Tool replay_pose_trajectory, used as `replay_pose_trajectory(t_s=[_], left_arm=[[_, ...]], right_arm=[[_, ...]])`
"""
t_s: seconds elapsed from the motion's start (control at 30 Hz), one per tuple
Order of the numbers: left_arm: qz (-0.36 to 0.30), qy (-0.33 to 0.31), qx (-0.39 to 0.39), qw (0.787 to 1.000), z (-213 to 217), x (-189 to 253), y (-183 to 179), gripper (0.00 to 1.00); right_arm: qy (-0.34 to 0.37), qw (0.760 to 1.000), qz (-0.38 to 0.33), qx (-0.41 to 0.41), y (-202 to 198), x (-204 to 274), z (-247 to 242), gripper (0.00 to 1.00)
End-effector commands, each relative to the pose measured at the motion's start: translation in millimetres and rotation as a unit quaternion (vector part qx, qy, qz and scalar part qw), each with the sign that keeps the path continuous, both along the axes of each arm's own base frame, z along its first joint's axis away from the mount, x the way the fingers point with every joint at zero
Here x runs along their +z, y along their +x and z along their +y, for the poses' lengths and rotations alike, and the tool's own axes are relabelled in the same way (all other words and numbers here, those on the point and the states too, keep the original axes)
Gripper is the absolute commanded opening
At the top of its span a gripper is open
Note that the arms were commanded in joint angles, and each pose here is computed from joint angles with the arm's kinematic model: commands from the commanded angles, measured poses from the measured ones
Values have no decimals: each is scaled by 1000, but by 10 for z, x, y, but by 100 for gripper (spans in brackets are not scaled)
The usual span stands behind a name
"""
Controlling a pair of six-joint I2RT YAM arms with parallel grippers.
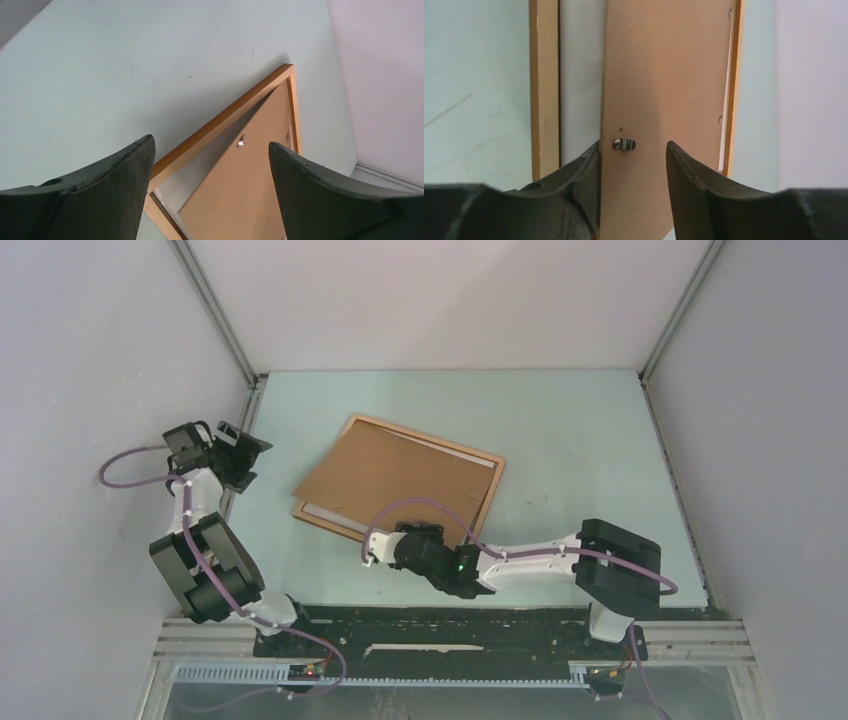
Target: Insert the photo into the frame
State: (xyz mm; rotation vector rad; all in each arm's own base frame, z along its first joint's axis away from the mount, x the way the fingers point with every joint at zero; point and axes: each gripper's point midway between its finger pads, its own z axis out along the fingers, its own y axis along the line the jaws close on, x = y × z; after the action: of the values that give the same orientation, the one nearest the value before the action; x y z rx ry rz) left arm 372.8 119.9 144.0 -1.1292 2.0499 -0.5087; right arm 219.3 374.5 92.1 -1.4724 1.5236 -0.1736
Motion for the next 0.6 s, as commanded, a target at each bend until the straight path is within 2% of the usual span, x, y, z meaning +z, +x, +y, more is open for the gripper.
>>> replay_pose_trajectory(t_s=[0.0,0.1,0.2,0.3,0.37,0.53,0.57], left_arm=[[-40,-16,-7,999,-71,120,15,90],[-38,-29,-13,999,-132,55,35,90],[-35,-42,-31,998,-239,7,74,90],[-38,-46,-47,997,-333,15,109,90],[-40,-44,-55,997,-379,29,125,90],[-38,-46,-72,996,-469,-2,155,90],[-35,-48,-74,995,-478,-21,158,90]], right_arm=[[27,999,18,-38,63,121,-136,59],[19,997,16,-71,152,48,-248,65],[5,993,44,-106,161,-104,-419,72],[0,988,73,-139,117,-234,-564,75],[4,983,93,-156,80,-285,-635,89],[40,973,151,-169,-46,-255,-651,94],[55,969,168,-171,-67,-221,-631,98]])
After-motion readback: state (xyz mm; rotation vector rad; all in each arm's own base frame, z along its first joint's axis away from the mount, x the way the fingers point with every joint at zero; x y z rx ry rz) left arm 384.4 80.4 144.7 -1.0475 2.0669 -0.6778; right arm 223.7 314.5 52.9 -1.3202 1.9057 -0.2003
